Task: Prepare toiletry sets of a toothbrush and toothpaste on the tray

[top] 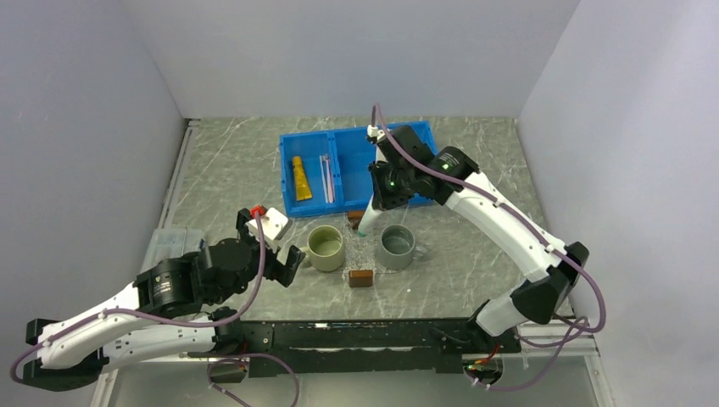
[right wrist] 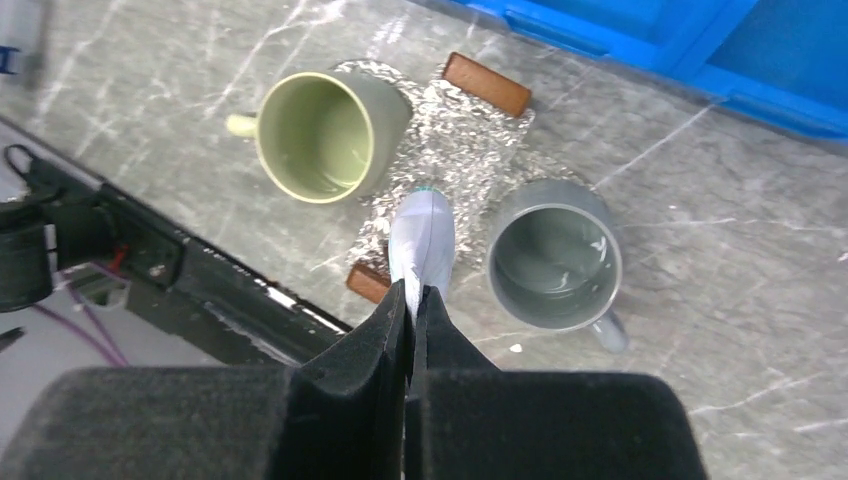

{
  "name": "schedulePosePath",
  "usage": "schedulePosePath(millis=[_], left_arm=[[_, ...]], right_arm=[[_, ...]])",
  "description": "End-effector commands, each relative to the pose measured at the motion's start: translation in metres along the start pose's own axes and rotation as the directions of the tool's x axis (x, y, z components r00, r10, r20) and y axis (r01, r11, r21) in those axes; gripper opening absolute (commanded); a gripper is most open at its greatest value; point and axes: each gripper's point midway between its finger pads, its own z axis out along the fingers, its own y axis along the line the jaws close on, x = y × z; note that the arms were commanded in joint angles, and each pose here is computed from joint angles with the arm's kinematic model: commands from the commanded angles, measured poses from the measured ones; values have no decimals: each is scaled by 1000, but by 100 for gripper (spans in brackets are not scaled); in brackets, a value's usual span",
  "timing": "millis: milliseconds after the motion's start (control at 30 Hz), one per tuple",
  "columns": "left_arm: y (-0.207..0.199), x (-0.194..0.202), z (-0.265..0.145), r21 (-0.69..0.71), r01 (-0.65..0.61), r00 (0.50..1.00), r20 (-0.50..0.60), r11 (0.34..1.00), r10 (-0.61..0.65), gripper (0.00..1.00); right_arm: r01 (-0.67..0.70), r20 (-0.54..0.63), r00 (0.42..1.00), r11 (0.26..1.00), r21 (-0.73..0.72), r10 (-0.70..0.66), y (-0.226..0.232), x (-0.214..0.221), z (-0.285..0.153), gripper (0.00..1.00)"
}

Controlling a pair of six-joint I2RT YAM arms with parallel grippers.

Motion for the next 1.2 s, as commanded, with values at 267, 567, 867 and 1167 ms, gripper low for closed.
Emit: schedulePosePath(millis=[267,567,867,1167], left_arm=[[57,9,-11,-295,84,996,36,952,-76,99],[66,8,-12,-316,112,993,65,942,-96,99],[67,9,-11,-319,115,993,63,941,-100,99],[67,10,-10,-322,112,993,59,940,-98,99]], right_arm=[[139,10,990,981,136,-142,-10,-24,16,0],[196,22,979,962,191,-203,-1,-25,38,0],[196,25,979,964,179,-204,3,-26,54,0],[194,4,980,966,170,-197,3,-19,69,0]])
